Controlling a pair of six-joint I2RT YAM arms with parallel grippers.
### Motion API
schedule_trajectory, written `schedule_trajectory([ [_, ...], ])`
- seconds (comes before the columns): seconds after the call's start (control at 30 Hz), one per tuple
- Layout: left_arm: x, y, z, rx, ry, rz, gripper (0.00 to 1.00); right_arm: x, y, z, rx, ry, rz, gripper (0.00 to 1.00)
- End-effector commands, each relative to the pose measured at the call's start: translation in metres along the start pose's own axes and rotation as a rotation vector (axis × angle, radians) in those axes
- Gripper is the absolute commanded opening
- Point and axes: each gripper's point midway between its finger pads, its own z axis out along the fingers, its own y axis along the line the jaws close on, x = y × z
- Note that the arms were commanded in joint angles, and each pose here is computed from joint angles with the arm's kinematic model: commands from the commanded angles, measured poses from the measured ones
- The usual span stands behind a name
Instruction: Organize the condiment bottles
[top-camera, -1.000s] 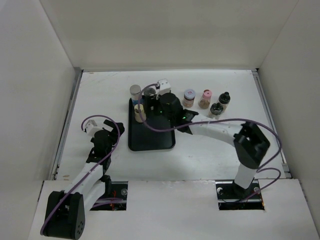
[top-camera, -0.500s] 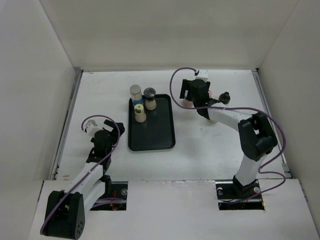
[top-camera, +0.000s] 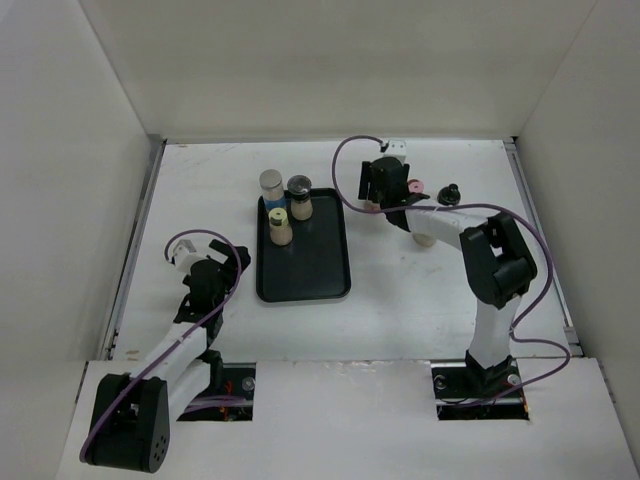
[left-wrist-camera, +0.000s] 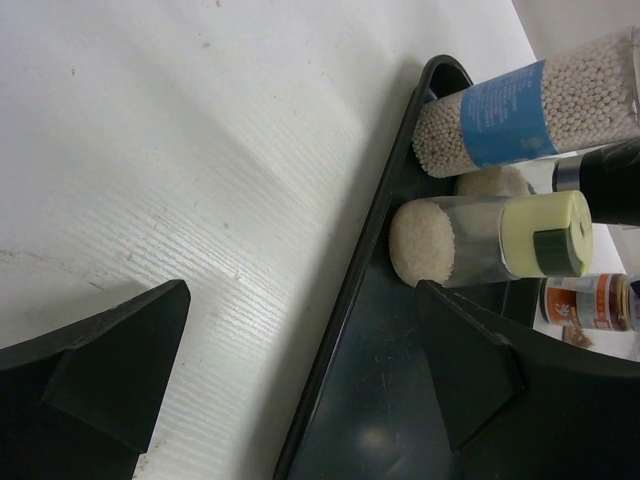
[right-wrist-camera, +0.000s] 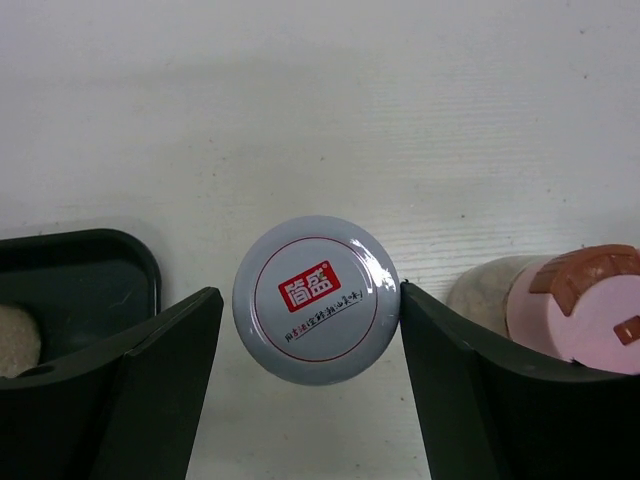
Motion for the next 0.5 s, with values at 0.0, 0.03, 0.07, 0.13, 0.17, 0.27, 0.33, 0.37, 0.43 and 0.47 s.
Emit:
schedule_trajectory([
  [0.0,-0.008,-0.016,0.001,0.055,-0.024,-0.007,1.00,-0.023,0.004,0.009,-0.005,-0.052,0.020,0.75],
  [0.03,-0.010,-0.016,0.001,0.055,-0.032,-0.010,1.00,-0.023,0.003,0.009,-0.003,-0.049,0.019,0.74],
  [0.07,-0.012,-0.016,0.001,0.054,-0.040,-0.012,1.00,-0.023,0.003,0.010,-0.002,-0.046,0.017,0.75],
  [0.13,-0.013,-0.016,0.001,0.056,-0.045,-0.014,1.00,-0.022,0.003,0.010,-0.001,-0.036,0.007,0.78],
  [0.17,-0.012,-0.016,0.001,0.055,-0.041,-0.012,1.00,-0.022,0.001,0.011,0.004,-0.031,0.001,0.78],
  [0.27,-0.012,-0.015,0.001,0.054,-0.040,-0.014,1.00,-0.020,0.000,0.012,0.008,-0.023,-0.005,0.72],
  [0.33,-0.014,-0.015,0.001,0.052,-0.047,-0.015,1.00,-0.026,-0.001,0.007,0.008,-0.039,0.002,0.60],
  [0.37,-0.013,-0.016,0.001,0.054,-0.045,-0.012,1.00,-0.031,-0.002,0.004,0.006,-0.054,0.011,0.55],
  [0.43,-0.012,-0.017,0.000,0.061,-0.038,-0.012,1.00,-0.044,0.002,-0.007,-0.017,-0.104,0.028,0.48],
  [0.47,-0.013,-0.017,-0.001,0.063,-0.045,-0.012,1.00,-0.053,0.002,-0.014,-0.025,-0.130,0.036,0.47],
])
